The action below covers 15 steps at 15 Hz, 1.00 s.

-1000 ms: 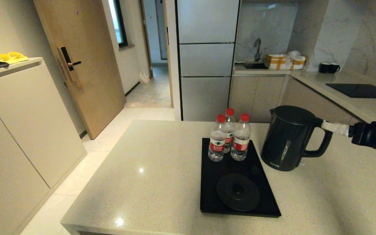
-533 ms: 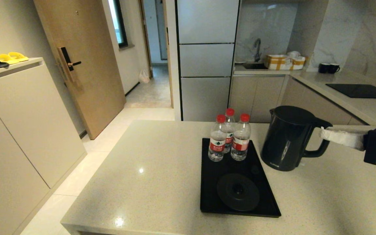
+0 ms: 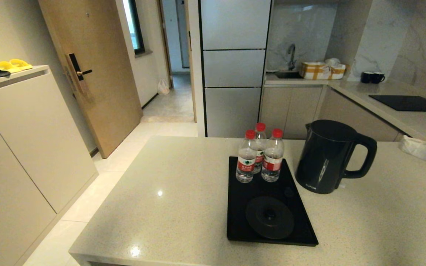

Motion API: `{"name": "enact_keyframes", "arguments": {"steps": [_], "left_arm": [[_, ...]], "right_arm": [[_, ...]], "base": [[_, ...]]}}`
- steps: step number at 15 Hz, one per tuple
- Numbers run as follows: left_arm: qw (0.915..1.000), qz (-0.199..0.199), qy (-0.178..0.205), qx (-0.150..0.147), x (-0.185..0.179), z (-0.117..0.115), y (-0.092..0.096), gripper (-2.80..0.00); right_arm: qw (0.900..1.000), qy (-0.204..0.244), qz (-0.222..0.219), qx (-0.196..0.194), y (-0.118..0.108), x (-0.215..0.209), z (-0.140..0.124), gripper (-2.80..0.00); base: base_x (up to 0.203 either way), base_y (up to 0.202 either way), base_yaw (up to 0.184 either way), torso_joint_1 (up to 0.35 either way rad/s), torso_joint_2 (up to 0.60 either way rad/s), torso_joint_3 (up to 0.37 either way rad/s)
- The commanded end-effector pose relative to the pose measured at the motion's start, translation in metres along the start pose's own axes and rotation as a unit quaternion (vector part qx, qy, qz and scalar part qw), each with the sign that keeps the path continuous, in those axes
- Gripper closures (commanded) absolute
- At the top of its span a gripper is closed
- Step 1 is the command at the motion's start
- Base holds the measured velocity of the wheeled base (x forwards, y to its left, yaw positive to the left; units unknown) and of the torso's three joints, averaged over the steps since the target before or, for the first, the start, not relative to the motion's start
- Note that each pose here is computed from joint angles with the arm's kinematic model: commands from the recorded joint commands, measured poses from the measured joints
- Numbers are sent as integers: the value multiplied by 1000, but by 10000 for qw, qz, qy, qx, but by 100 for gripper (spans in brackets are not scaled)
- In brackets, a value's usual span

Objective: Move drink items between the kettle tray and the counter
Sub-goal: Return the kettle to its original position

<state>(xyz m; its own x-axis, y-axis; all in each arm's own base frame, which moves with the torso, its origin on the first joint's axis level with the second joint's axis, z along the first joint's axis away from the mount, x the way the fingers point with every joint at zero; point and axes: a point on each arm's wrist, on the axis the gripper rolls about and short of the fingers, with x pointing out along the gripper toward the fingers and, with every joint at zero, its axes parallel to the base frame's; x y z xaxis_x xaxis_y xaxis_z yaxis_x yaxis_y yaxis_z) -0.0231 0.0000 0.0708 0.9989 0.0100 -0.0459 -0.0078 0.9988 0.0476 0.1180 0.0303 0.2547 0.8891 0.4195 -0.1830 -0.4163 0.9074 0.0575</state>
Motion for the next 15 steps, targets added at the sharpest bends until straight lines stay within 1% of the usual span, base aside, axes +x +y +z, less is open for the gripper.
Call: {"name": "enact_keyframes", "arguments": {"steps": [1, 2, 5, 6, 7, 8, 9, 10, 11, 12, 13, 14, 15], "left_arm": [[10000, 3, 7, 1, 0, 0, 0, 0], [10000, 3, 9, 1, 0, 0, 0, 0], [10000, 4, 3, 1, 0, 0, 0, 0], [10000, 4, 3, 1, 0, 0, 0, 0], [10000, 7, 4, 1, 0, 0, 0, 0], [10000, 3, 16, 1, 0, 0, 0, 0], [10000, 3, 7, 1, 0, 0, 0, 0], [10000, 7, 13, 1, 0, 0, 0, 0], [10000, 3, 13, 1, 0, 0, 0, 0], [10000, 3, 8, 1, 0, 0, 0, 0], [10000, 4, 3, 1, 0, 0, 0, 0], [10000, 3, 8, 1, 0, 0, 0, 0], [10000, 3, 7, 1, 0, 0, 0, 0]], "right_arm": [[9992, -224, -291, 185, 12, -56, -9, 0], [9974, -250, -623, 271, 16, -83, -15, 0], [9895, 31, -1363, 485, 34, -166, -28, 0], [9865, -40, -1555, 517, 42, -191, -36, 0], [9818, -26, -1820, 543, 51, -207, -47, 0], [9743, 32, -2178, 576, 63, -213, -53, 0], [9680, 203, -2415, 653, 74, -218, -60, 0], [9647, 477, -2468, 785, 85, -230, -68, 0], [9665, 542, -2365, 830, 91, -241, -75, 0], [9709, 324, -2250, 753, 92, -249, -82, 0], [9751, -98, -2141, 578, 93, -252, -90, 0], [9766, -336, -2078, 434, 89, -247, -100, 0], [9768, -343, -2076, 407, 81, -233, -111, 0]], "base": [[0, 0, 0, 0, 0, 0], [0, 0, 0, 0, 0, 0], [0, 0, 0, 0, 0, 0], [0, 0, 0, 0, 0, 0], [0, 0, 0, 0, 0, 0], [0, 0, 0, 0, 0, 0], [0, 0, 0, 0, 0, 0], [0, 0, 0, 0, 0, 0], [0, 0, 0, 0, 0, 0], [0, 0, 0, 0, 0, 0], [0, 0, 0, 0, 0, 0], [0, 0, 0, 0, 0, 0], [0, 0, 0, 0, 0, 0]]}}
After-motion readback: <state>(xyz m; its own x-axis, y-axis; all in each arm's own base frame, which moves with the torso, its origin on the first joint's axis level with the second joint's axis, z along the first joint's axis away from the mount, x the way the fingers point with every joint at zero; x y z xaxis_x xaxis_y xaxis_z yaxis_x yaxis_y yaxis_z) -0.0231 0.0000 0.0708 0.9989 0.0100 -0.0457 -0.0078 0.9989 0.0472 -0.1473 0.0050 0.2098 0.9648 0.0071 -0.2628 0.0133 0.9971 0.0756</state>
